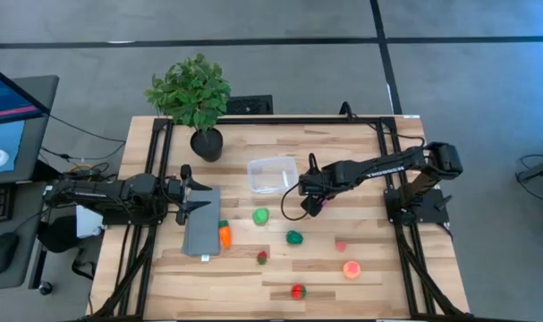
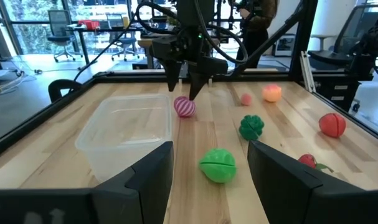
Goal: Pick and placing Produce into tupperware
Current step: Put the onion into the transparent container
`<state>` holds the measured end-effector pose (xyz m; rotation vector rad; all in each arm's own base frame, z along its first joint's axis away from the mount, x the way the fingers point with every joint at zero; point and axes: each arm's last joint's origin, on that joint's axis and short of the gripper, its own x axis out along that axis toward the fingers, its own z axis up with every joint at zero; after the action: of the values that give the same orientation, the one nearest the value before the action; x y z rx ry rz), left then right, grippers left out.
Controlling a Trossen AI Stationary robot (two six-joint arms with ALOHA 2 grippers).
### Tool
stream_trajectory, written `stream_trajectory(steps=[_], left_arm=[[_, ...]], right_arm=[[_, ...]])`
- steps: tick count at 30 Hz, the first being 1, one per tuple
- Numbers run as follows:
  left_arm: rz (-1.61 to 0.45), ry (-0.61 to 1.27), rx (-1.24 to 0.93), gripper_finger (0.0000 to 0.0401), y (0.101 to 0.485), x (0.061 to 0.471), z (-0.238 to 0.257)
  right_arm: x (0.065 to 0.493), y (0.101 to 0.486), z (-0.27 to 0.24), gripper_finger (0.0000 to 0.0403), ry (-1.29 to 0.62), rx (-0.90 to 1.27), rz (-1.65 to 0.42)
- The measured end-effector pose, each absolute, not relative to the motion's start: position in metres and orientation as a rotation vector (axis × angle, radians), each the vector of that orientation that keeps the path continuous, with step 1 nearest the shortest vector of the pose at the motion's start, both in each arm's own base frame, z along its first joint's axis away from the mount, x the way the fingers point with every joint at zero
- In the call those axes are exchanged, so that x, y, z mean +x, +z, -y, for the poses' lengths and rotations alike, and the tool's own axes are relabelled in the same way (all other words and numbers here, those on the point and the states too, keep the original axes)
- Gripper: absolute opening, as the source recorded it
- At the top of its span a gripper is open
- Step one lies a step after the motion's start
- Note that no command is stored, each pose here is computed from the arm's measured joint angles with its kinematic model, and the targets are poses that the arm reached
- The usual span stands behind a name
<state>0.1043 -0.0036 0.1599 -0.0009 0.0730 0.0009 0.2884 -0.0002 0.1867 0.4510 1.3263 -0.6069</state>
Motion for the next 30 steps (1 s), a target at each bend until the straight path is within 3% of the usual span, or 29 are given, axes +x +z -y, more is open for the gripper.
stream_trajectory(steps=[15,30], left_arm=[[-0.075,0.0,-0.012,0.0197,0.16,0.104,0.004],[-0.087,0.0,-0.007,0.0197,0.159,0.105,0.004]], right_arm=[[0.296,0.159,0.001,0.0354,-0.603,0.425,-1.433],[0.296,0.159,0.01,0.035,-0.576,0.438,-1.438]])
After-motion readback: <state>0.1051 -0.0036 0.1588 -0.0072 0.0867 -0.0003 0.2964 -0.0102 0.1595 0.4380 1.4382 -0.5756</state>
